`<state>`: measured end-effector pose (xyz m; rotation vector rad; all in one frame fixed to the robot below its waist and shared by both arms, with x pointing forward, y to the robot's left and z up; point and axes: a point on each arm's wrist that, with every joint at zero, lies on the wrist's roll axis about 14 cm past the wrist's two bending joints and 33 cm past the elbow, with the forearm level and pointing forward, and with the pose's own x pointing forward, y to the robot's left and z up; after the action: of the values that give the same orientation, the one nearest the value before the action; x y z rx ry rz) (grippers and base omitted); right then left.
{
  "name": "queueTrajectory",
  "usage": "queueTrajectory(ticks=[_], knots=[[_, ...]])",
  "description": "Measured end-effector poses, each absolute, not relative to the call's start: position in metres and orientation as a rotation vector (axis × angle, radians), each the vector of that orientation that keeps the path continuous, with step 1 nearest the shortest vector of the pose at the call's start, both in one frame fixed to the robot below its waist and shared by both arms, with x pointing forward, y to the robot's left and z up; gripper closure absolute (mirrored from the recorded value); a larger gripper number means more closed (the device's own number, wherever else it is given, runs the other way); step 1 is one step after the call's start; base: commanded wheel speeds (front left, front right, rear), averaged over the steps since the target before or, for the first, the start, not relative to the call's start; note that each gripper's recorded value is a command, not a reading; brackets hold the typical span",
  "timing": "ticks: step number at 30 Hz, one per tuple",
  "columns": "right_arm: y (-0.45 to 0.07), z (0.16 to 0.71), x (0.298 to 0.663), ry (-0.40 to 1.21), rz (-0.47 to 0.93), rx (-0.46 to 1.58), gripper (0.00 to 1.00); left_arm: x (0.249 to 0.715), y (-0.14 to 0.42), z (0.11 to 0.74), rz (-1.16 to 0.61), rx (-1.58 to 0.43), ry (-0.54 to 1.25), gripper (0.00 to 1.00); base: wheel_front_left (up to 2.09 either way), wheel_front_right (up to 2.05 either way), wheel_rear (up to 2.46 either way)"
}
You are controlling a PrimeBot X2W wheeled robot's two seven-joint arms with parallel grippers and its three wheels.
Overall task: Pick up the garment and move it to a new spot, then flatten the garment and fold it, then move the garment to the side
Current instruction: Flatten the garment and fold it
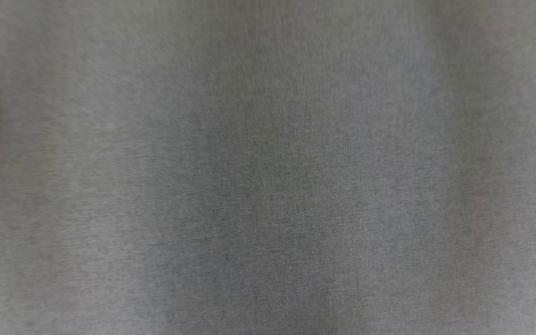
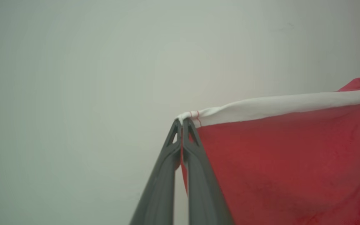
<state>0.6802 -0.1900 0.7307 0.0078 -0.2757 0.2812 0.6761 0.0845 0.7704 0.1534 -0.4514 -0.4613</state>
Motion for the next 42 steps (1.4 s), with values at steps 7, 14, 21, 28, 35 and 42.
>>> queueTrajectory(ticks=[7, 14, 21, 28, 35, 42], knots=[[-0.199, 0.714, 0.711, -0.254, 0.248, -0.029, 1.00, 0.713, 0.075, 0.754, -0.466, 0.152, -0.447, 1.00, 0.00, 0.00, 0.00], [-0.194, 0.672, 0.725, -0.176, 0.270, -0.041, 1.00, 0.734, 0.071, 0.712, -0.481, 0.119, -0.394, 1.00, 0.00, 0.00, 0.00], [-0.191, 0.635, 0.703, -0.110, 0.329, -0.069, 1.00, 0.723, 0.072, 0.661, -0.521, 0.095, -0.324, 1.00, 0.00, 0.00, 0.00], [-0.188, 0.593, 0.649, -0.029, 0.407, -0.022, 1.00, 0.679, 0.083, 0.611, -0.516, -0.023, -0.249, 1.00, 0.00, 0.00, 0.00], [-0.201, 0.555, 0.573, 0.058, 0.430, 0.052, 1.00, 0.599, 0.105, 0.560, -0.442, -0.124, -0.138, 1.00, 0.00, 0.00, 0.00], [-0.207, 0.524, 0.505, 0.144, 0.421, 0.132, 1.00, 0.511, 0.111, 0.533, -0.396, -0.206, -0.044, 1.00, 0.00, 0.00, 0.00]])
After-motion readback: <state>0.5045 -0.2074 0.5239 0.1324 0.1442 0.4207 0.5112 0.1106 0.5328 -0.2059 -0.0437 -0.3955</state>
